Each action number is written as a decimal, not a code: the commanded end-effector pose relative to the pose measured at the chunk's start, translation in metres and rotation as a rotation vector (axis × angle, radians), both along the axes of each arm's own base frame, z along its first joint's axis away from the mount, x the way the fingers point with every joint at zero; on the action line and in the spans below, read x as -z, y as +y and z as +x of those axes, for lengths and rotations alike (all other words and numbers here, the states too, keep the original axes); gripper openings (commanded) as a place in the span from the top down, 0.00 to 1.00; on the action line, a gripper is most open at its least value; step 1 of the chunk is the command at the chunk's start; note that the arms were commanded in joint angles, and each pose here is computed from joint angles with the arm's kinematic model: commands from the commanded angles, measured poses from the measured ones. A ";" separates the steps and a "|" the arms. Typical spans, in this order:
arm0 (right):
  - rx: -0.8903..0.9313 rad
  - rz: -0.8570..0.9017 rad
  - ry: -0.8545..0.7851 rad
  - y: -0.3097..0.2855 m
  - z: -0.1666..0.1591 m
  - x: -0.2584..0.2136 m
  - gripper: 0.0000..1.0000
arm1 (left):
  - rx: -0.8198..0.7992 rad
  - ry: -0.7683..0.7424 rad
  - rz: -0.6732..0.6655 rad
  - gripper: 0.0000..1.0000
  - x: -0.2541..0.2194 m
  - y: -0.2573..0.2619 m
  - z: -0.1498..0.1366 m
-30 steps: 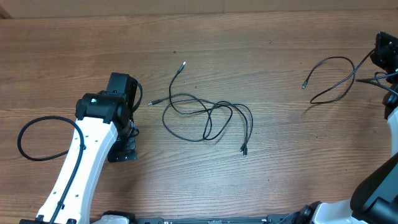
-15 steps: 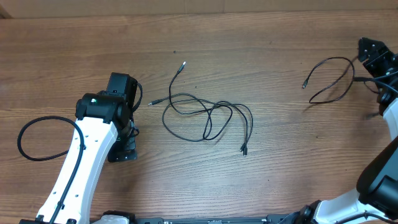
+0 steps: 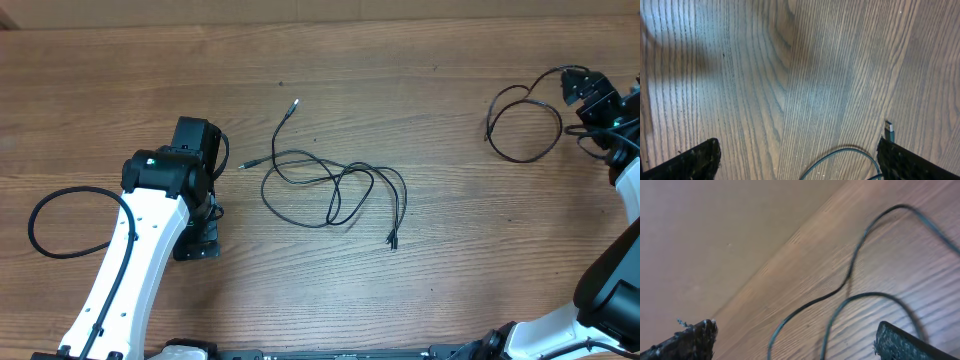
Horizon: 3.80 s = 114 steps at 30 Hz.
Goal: Untangle cables
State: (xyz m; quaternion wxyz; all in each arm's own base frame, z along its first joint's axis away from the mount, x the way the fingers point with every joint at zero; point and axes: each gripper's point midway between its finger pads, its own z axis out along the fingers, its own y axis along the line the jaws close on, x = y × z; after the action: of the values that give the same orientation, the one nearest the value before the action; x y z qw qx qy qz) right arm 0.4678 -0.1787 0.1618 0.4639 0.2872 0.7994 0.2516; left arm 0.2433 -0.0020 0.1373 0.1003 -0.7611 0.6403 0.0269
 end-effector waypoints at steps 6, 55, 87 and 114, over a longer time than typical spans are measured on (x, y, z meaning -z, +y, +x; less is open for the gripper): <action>-0.320 0.172 -0.076 0.071 -0.007 -0.023 0.00 | 0.003 -0.035 0.013 0.00 -0.010 0.004 0.002; -0.446 -0.640 0.539 0.189 -0.012 0.164 0.00 | 0.003 -0.036 0.013 0.00 -0.010 0.004 0.002; -0.052 -0.667 0.625 0.030 -0.019 0.161 0.00 | 0.003 -0.035 0.013 0.00 -0.010 0.004 0.002; -0.101 -0.157 0.352 -0.012 -0.033 0.140 0.00 | 0.003 -0.035 0.013 0.00 -0.010 0.004 0.002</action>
State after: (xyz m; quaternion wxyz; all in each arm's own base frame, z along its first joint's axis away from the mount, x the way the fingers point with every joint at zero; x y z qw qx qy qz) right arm 0.4184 -0.2325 0.0135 0.3092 0.2941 0.9035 0.0398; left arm 0.2433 -0.0021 0.1373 0.1002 -0.7611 0.6403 0.0267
